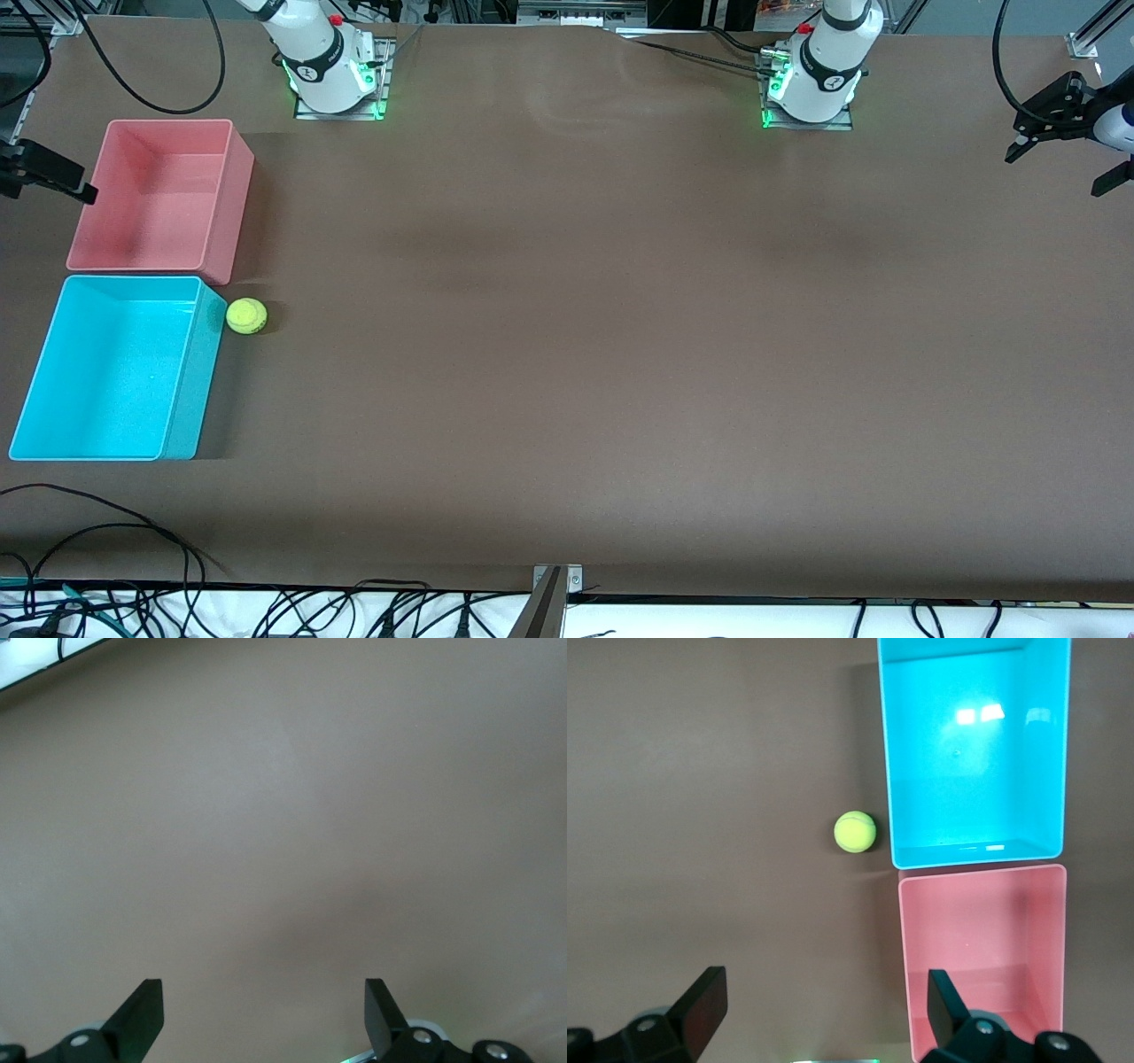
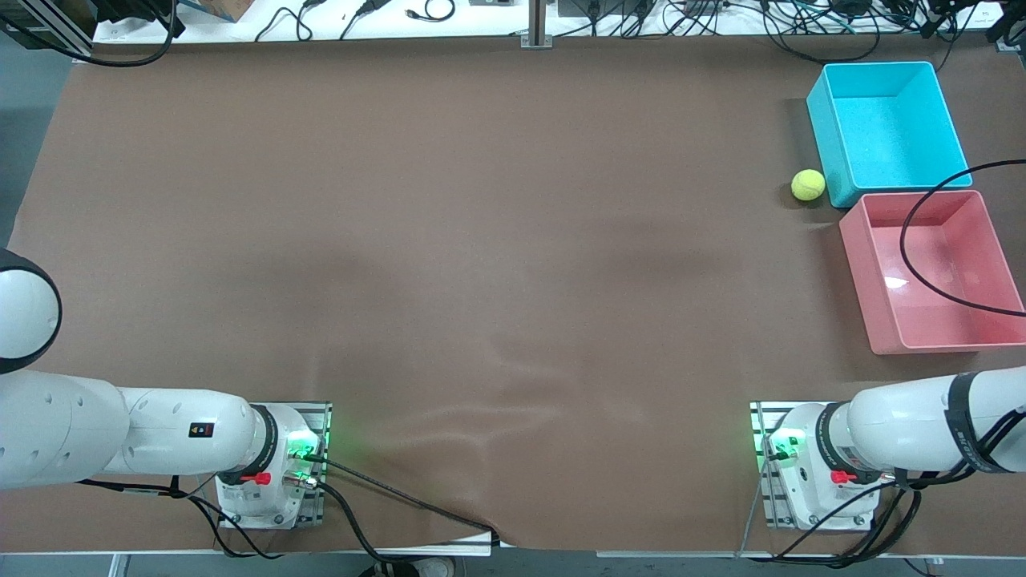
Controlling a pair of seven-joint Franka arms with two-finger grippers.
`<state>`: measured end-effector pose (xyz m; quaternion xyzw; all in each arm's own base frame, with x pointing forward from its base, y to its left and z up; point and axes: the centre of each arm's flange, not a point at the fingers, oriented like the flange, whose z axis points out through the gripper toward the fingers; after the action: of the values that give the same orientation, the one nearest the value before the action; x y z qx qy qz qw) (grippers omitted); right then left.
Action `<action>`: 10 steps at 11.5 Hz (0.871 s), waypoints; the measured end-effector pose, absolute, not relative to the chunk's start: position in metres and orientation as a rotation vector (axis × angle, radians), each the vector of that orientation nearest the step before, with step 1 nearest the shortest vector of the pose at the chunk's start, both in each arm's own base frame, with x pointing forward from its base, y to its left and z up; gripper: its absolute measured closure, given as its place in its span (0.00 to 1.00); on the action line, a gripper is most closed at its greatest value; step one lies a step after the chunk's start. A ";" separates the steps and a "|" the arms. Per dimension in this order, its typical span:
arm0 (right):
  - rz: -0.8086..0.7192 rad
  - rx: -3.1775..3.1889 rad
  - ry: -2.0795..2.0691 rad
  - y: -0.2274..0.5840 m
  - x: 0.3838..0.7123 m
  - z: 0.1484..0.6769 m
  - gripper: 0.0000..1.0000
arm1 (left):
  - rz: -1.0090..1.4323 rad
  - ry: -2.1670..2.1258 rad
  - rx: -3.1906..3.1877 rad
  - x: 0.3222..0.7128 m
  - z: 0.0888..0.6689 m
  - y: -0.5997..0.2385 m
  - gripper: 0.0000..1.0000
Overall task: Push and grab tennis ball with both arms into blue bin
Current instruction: 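Lower the right gripper over the tennis ball beside the cyan bin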
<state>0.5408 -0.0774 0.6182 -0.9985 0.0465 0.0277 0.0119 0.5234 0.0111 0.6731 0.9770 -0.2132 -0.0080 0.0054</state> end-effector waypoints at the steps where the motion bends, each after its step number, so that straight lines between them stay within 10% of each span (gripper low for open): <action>1: 0.089 -3.112 0.163 -0.084 0.540 0.618 0.00 | -0.029 -0.668 3.059 0.525 0.672 0.008 0.00; 10: 0.159 -3.102 0.221 -0.103 0.539 0.605 0.00 | -0.062 -0.570 3.070 0.533 0.659 0.034 0.00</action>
<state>0.5390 -0.1029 0.6050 -0.9961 0.0709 0.0509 0.0137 0.5326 0.0340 0.6594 0.9830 -0.1825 -0.0199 0.0094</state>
